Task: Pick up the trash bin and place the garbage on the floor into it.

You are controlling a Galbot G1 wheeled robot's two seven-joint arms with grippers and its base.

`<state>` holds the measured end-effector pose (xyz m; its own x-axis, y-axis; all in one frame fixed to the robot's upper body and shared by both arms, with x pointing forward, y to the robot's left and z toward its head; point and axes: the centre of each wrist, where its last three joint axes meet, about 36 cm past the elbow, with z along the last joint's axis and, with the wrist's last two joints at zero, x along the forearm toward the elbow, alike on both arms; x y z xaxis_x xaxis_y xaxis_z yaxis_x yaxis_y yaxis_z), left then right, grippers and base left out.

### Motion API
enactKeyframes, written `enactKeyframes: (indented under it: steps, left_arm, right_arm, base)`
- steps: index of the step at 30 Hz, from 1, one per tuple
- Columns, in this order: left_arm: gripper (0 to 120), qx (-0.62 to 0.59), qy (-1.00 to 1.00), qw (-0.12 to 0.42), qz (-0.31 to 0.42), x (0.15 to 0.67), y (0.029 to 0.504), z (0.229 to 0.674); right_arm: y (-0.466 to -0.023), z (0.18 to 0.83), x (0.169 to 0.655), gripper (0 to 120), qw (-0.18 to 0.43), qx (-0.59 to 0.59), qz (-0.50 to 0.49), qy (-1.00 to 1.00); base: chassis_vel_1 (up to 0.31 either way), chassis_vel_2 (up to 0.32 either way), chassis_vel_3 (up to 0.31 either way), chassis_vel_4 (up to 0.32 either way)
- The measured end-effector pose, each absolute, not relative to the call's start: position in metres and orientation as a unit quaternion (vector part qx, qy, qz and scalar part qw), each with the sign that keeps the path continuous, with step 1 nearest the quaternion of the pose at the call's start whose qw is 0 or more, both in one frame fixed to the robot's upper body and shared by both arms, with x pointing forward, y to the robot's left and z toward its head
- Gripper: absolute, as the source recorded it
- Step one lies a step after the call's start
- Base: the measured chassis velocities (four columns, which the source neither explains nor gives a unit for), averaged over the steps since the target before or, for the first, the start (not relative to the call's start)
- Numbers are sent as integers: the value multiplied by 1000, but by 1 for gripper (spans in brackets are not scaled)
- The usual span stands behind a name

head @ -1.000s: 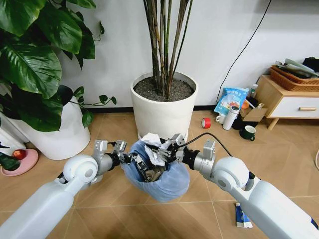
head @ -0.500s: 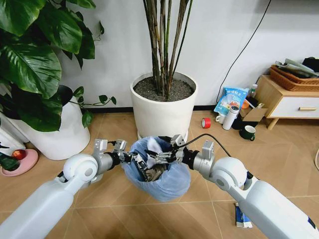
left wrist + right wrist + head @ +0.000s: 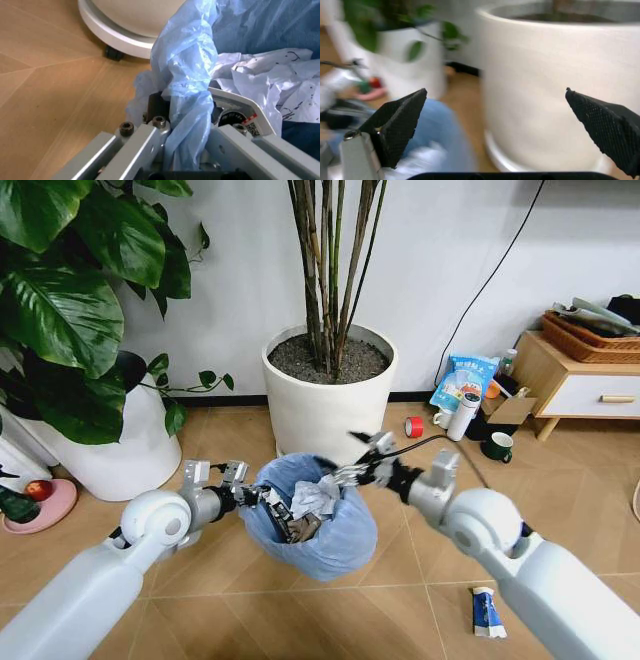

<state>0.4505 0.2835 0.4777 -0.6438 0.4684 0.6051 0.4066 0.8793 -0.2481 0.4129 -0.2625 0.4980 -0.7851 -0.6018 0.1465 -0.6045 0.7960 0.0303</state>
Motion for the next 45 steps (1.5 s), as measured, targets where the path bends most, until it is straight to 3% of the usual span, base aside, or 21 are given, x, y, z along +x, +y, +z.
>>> enactKeyframes:
  steps: [9, 13, 16, 31, 45]
  left_arm:
    - [0, -229, -911, 342, 34, 454, 304, 478]
    - [0, -227, -912, 339, 31, 454, 314, 481]
    - [0, -228, -913, 338, 29, 453, 316, 483]
    - [0, -240, -910, 337, 25, 449, 315, 488]
    - [0, -243, -908, 339, 23, 447, 309, 487]
  right_arm:
    - [-349, 451, 383, 100, 136, 197, 43, -970]
    - [-409, 403, 335, 100, 189, 154, 61, -968]
    - [-425, 377, 314, 100, 215, 143, 60, -964]
    - [-467, 279, 250, 100, 334, 73, 28, -939]
    - [-443, 213, 238, 100, 380, 45, -21, -924]
  base:
    - [0, 0, 0, 0]
    - [0, 0, 0, 0]
    - [0, 0, 0, 0]
    - [0, 0, 0, 0]
    - [0, 0, 0, 0]
